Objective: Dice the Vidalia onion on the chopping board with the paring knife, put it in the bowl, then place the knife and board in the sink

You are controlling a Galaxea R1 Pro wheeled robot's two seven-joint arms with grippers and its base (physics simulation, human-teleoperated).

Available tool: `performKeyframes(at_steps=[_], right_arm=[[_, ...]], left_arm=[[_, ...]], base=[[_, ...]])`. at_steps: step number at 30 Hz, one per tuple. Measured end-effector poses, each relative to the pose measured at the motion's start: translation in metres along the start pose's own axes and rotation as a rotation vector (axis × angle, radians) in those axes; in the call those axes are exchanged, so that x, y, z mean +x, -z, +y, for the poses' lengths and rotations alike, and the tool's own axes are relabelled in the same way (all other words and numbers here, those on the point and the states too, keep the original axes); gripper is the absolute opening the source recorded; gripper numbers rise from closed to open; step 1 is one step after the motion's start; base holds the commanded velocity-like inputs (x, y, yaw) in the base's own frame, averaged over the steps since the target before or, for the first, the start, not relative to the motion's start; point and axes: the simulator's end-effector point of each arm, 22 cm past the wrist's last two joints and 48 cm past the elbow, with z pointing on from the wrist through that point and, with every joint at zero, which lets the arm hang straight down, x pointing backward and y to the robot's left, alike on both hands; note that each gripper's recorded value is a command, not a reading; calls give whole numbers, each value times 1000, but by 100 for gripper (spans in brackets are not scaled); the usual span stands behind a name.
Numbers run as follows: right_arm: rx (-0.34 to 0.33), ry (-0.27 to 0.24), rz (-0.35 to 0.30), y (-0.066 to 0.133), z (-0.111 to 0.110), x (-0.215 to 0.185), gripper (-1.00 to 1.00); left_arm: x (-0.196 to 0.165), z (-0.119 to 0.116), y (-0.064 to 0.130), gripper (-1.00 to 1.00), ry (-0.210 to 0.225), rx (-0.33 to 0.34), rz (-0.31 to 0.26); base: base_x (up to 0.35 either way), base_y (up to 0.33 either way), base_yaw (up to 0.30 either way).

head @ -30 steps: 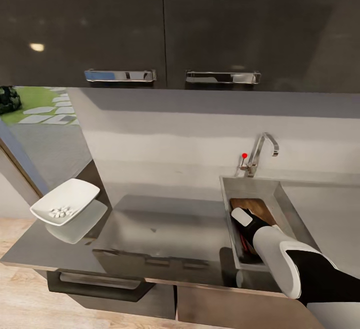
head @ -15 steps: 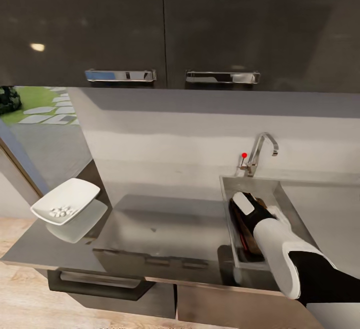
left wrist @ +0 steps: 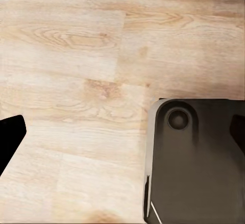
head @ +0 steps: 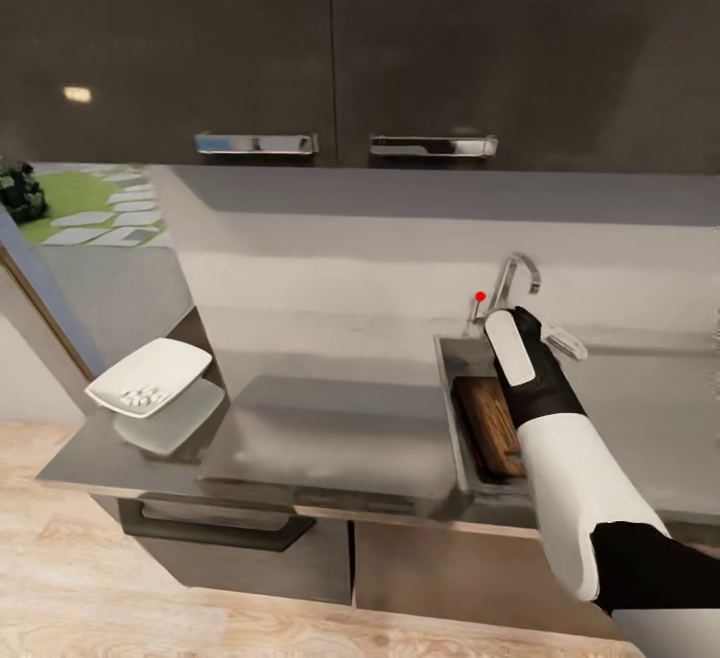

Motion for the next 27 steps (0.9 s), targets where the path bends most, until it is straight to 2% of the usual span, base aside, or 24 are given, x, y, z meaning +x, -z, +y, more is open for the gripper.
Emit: performKeyframes(at_steps=[3,5,8,14,17,23,27], right_arm=[[-36,22,6,5,9,0,100],[-104,42,6,10,27,3,100],[-193,128,-6,22,52,15,100],[-295,261,-20,32,76,51,100],[-321,288,-27,36,82,60,100],[-337,340,-35,36,80,83,100],[-340,331,-48,37,80,88,100]], left_arm=[[0,0,0,100,0,0,0],[0,0,0,100,0,0,0],[0,0,0,100,0,0,0],[0,0,0,100,0,-1,0],[0,0,0,100,0,-1,0],[0,0,0,100,0,-1,0],[0,0,0,100,0,-1,0]], base=[[-330,0,0],[-332,0,0],[-332,0,0],[-333,0,0],[-333,0,0],[-333,0,0],[-333,0,0]])
